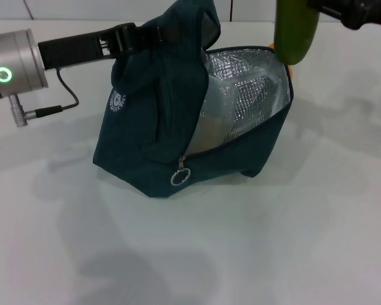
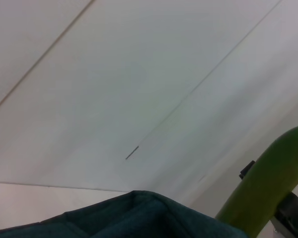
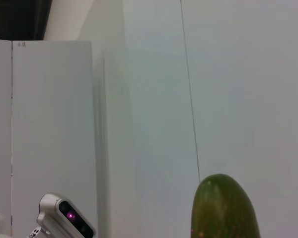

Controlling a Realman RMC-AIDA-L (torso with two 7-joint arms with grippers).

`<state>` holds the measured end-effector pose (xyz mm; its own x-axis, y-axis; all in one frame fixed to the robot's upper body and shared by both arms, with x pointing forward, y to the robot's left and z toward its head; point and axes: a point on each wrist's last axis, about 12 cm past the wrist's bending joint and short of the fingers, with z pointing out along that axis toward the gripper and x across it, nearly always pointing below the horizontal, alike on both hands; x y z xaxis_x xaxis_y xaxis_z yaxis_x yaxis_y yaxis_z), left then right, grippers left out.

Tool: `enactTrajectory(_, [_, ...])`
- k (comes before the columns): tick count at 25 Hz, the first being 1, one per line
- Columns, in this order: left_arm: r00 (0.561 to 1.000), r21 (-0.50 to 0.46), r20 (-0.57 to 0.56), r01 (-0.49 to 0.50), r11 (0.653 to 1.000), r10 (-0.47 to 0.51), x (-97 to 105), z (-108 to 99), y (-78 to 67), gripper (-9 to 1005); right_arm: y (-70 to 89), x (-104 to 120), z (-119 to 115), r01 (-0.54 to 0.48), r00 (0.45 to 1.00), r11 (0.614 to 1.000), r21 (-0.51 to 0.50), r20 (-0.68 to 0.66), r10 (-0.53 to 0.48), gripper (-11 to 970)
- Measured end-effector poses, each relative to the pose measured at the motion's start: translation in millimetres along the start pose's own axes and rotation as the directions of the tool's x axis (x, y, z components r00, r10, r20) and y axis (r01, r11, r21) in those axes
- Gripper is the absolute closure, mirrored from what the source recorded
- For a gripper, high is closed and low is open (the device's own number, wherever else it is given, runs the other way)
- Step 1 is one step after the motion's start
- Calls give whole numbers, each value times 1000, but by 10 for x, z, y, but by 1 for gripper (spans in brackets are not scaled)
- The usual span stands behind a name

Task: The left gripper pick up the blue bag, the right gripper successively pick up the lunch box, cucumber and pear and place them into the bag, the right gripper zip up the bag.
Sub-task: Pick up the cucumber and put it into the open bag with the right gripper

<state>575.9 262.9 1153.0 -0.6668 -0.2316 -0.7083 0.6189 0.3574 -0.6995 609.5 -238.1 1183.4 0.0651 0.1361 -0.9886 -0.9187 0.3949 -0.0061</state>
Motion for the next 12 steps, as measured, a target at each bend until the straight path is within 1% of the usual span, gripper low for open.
enactTrajectory(6, [1000, -3, -1, 5, 1000, -5, 18, -3, 7, 954, 49, 166, 123, -14, 1000, 1000, -8, 5, 14, 337])
enactTrajectory(12, [1000, -1, -2, 5, 1000, -5, 17, 4, 6, 954, 88, 267, 190, -14, 1000, 1000, -17, -23, 14, 332])
